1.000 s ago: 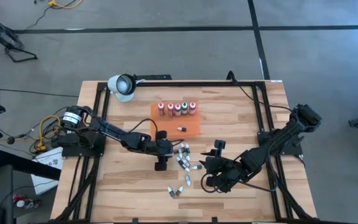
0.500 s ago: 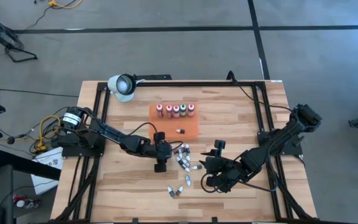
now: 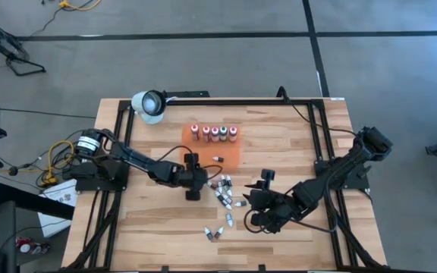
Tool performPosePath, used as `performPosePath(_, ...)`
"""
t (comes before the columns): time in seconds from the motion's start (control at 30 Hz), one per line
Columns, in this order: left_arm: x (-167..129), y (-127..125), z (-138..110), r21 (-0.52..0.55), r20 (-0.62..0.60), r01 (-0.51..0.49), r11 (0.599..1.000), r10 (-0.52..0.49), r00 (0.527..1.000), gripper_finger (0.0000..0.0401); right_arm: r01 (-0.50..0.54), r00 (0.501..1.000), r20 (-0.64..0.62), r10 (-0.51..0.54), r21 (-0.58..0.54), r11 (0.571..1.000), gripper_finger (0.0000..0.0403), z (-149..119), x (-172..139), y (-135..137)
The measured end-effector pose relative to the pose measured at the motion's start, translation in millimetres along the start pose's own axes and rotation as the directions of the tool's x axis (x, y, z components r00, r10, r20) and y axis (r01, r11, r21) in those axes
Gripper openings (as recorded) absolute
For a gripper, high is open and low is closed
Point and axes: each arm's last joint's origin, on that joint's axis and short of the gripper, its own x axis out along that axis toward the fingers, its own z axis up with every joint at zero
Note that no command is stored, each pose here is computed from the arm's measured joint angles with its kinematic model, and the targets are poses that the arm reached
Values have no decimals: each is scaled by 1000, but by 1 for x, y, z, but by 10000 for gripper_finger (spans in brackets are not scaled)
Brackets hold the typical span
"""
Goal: Pick & Place food coloring
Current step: Adjust the orange bin
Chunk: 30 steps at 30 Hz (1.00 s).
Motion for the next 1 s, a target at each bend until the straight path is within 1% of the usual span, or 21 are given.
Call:
performPosePath(0.17,5,12,2,-4,6,-29,1000,29,1000,173,3,1000,-2,-3,4,1000,133,0,1,-1)
performPosePath(0.33,9,21,4,-17,24,-23,1000,24,999,173,3,1000,-2,-3,4,1000,134,0,1,-1)
performPosePath(0.47,10,26,8,-31,61,-11,999,13,998,173,3,1000,-2,-3,3,1000,133,0,1,-1)
performPosePath(0.67,14,37,11,-72,98,-4,997,11,995,173,3,1000,-2,-3,4,1000,134,0,1,-1)
performPosePath(0.87,19,50,10,-108,88,-29,994,38,995,173,3,1000,-2,-3,4,1000,133,0,1,-1)
performPosePath(1.0,21,58,11,-137,110,-25,990,40,993,173,3,1000,-2,-3,3,1000,134,0,1,-1)
